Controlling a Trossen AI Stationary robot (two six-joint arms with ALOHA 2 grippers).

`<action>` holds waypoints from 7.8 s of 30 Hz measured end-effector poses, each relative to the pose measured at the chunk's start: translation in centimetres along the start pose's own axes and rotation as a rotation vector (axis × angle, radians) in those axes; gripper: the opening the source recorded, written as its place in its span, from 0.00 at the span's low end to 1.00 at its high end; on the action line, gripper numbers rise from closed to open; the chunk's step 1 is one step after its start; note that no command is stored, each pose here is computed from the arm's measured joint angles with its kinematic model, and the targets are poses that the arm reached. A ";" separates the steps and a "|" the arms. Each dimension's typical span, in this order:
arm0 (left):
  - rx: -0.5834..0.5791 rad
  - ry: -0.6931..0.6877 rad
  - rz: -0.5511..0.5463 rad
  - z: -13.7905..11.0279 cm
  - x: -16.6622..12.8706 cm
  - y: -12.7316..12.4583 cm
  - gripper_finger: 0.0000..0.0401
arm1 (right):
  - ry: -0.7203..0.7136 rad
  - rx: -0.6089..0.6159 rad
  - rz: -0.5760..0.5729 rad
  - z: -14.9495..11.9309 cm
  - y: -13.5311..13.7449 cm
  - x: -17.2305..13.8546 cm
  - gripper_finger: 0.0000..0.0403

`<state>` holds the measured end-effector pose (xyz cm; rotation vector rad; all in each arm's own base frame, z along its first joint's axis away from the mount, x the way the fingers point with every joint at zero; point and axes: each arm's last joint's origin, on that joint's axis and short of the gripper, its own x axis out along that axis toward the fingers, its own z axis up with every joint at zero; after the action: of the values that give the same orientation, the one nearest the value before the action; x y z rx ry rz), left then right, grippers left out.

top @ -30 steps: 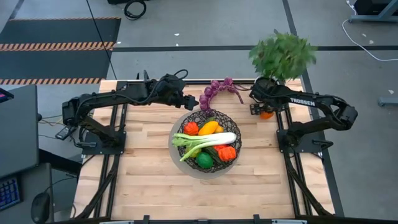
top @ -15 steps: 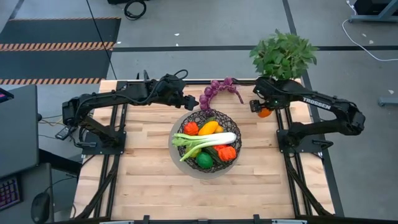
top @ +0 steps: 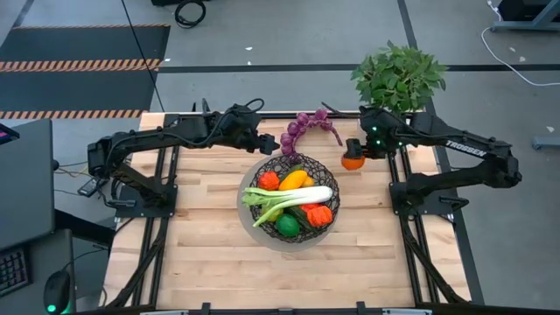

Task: Build produce basket
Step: Put the orange into the black wire basket, then put the purple garlic into the black wire basket

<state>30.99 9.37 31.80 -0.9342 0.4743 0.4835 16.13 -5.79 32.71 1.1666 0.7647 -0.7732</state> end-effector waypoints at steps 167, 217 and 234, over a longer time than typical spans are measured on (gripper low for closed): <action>-0.019 -0.311 0.037 -1.2 -15.6 -0.2 0.58 | -0.344 0.507 0.010 13.9 1.8 18.0 0.87; -0.006 -0.292 0.021 -1.6 -15.5 -0.5 0.58 | -0.277 0.372 0.093 14.0 1.1 22.4 0.87; -0.009 -0.310 0.042 -1.5 -15.3 -0.5 0.58 | -0.309 0.423 0.051 14.2 0.6 22.3 0.86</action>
<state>18.85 5.01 40.20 -0.8404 0.2108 0.6573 29.98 -22.19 17.27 1.3920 0.3184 -1.0756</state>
